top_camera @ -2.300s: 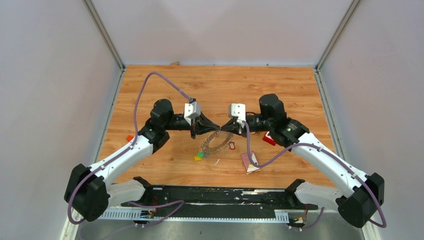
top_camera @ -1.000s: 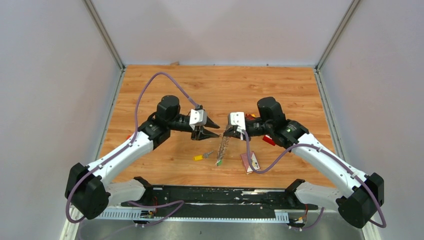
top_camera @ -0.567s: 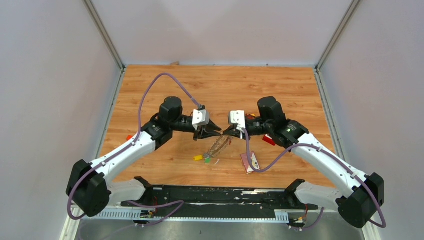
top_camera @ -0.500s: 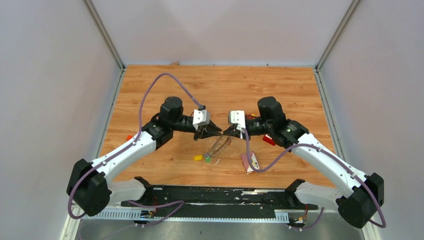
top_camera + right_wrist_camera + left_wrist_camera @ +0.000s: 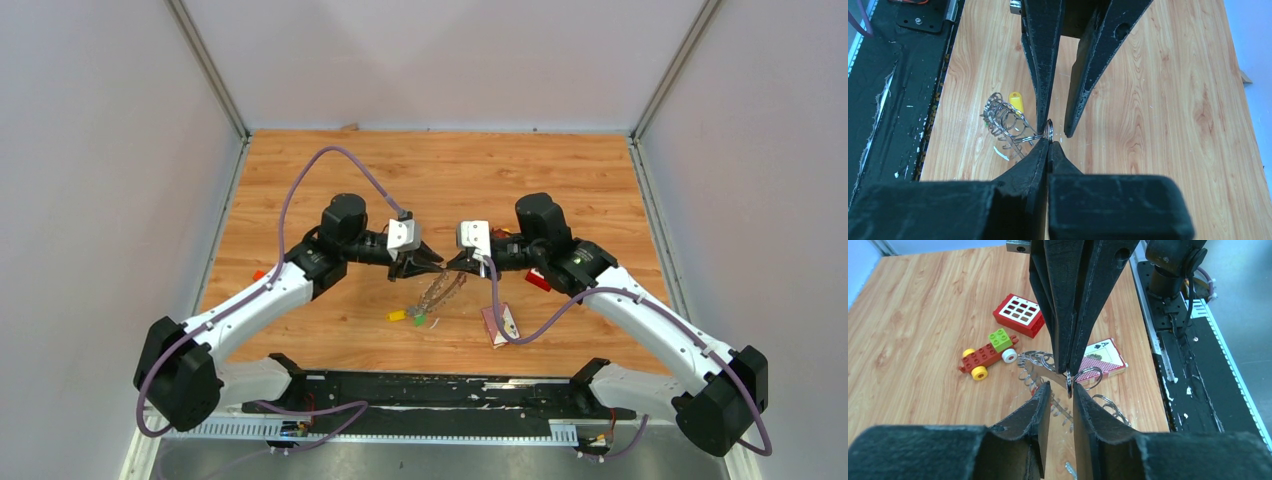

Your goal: Put the keys on the keyring

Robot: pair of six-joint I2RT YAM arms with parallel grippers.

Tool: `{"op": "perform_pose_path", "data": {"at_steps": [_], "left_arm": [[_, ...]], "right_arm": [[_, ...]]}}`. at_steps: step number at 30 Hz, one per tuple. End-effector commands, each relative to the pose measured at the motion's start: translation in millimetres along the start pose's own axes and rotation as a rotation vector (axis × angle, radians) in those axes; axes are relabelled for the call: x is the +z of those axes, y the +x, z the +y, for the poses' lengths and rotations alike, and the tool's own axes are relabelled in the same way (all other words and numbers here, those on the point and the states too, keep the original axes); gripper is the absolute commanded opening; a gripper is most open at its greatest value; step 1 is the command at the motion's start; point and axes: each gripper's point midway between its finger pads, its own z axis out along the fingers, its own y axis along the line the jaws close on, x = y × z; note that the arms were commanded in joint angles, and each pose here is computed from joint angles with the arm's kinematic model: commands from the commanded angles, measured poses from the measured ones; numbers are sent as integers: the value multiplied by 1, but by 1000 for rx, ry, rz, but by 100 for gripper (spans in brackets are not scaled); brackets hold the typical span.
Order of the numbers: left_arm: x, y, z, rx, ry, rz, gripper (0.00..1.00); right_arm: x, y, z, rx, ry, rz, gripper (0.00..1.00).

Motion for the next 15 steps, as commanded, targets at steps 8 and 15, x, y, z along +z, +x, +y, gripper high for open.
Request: {"op": "perform_pose_path", "data": {"at_steps": [8,15], "left_arm": [[-6,-27,2,99,-12,-24,21],[-2,-27,10,79,-24,-29,21]], "right_arm": [[-1,-15,-6,-57,9,-53,0],[0,-17,-2,-53,-12,-64,0]]}}
